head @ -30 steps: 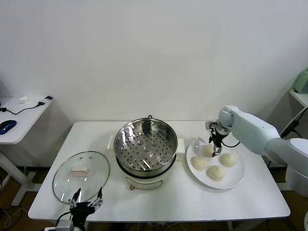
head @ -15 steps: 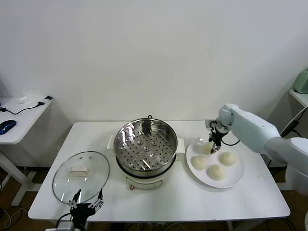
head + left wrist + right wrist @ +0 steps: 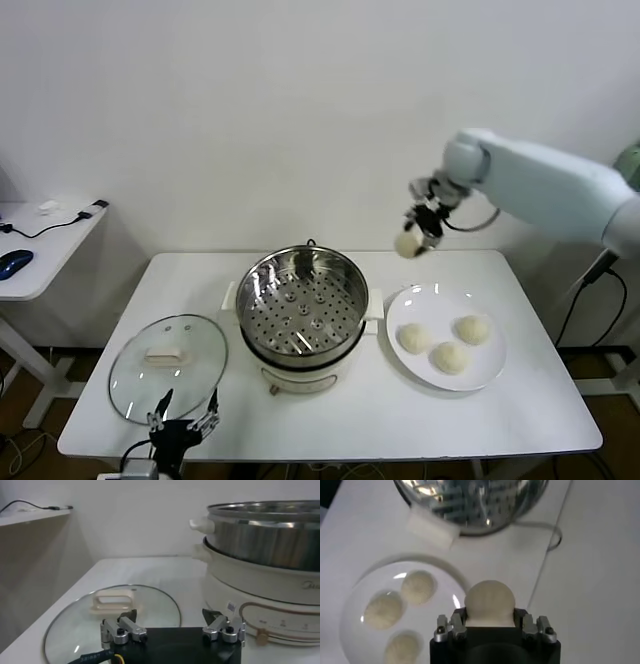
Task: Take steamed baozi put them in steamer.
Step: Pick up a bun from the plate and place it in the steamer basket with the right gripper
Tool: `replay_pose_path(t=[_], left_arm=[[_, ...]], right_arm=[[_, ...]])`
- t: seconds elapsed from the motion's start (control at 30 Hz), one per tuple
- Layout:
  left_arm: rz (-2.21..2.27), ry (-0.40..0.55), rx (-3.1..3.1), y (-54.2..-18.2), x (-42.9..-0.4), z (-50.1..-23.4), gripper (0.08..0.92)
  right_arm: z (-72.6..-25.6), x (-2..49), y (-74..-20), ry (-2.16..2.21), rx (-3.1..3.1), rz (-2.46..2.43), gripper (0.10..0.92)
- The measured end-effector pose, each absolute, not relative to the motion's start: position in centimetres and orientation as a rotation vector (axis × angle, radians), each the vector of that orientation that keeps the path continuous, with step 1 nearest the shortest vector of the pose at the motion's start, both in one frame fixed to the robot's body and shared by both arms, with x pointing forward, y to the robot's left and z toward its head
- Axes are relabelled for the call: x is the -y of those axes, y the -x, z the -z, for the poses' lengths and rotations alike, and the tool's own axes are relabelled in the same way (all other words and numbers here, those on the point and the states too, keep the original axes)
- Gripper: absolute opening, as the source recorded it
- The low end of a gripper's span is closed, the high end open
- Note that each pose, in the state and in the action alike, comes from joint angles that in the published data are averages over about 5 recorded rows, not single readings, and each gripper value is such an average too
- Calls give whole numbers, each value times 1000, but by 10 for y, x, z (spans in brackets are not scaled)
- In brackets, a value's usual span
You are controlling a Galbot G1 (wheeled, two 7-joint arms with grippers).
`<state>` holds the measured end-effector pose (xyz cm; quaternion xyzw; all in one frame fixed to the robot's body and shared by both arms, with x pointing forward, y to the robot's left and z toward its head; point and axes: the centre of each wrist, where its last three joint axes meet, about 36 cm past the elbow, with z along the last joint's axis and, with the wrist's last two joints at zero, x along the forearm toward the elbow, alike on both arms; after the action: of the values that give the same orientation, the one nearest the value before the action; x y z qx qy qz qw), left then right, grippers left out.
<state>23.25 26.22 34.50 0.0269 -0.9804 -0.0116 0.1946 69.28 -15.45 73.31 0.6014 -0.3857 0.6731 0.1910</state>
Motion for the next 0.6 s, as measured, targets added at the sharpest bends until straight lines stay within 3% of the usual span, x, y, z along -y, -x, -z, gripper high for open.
replay_pose_path(t=[0.27,0.6], left_arm=[[32,-75,2758,-231,-261,-349,823],[32,-79,2763,-227,-261,-351,823]], right_arm=[[-718,64,-663,-1979,626,-2177,611],[-657,23,-690,-2088,357,-2309,611]])
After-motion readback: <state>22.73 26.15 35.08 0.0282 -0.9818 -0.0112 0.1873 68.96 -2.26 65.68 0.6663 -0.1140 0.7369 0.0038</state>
